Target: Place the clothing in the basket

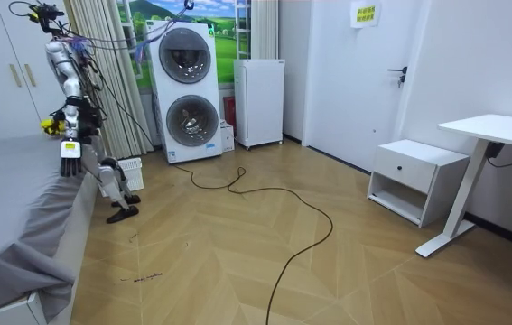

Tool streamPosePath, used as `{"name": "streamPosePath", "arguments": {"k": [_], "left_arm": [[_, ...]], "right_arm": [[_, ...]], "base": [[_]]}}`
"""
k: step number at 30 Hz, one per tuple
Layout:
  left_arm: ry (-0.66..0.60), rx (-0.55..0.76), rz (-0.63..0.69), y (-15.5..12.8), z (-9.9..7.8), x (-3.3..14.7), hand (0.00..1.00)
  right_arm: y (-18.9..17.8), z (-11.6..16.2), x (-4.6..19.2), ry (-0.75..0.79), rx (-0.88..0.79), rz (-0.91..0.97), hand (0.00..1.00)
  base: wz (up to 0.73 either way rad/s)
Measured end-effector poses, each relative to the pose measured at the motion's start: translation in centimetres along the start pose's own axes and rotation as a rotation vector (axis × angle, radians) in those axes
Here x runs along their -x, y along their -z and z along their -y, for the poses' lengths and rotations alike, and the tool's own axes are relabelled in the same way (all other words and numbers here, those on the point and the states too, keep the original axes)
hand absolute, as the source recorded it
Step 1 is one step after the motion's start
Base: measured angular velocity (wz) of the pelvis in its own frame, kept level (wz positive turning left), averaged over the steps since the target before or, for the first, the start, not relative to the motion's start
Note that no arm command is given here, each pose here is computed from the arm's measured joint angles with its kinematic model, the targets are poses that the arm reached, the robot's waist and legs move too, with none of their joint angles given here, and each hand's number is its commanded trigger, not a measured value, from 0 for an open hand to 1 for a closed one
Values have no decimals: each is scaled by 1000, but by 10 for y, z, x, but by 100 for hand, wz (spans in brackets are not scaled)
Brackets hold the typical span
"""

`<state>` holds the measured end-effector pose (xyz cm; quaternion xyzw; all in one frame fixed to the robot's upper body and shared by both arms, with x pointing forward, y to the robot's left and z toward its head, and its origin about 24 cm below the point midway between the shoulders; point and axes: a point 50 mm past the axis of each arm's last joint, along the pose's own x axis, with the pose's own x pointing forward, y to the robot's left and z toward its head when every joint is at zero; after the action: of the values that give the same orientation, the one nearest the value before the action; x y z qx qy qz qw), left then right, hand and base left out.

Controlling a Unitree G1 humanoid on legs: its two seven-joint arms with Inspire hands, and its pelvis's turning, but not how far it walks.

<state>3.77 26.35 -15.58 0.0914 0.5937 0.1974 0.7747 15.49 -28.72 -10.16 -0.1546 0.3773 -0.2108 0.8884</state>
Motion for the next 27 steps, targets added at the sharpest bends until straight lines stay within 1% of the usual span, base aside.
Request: {"name": "streamPosePath", "arguments": {"k": [5,6,10,12,19,23,27], "left_arm": [[-21,40,-88,15,-8,1,0],[-23,32,-110,18,-9,1,0],[-28,24,-161,24,-9,2,0],[-33,11,-176,26,-10,3,0],[-57,-18,-211,36,-12,5,0],[-41,-42,-259,44,-10,6,0],[-9,-114,-264,46,-2,7,0]], "right_arm": [[8,20,2,84,-52,-32,100],[11,23,3,99,-59,-39,100],[20,28,6,123,-91,-72,100],[34,31,11,143,-119,-121,100],[71,35,25,158,-126,-258,100],[77,41,26,188,-166,-286,100],[74,38,20,197,-180,-308,100]], "base": [[-42],[-51],[-23],[-26],[-26],[-28],[-24]]}}
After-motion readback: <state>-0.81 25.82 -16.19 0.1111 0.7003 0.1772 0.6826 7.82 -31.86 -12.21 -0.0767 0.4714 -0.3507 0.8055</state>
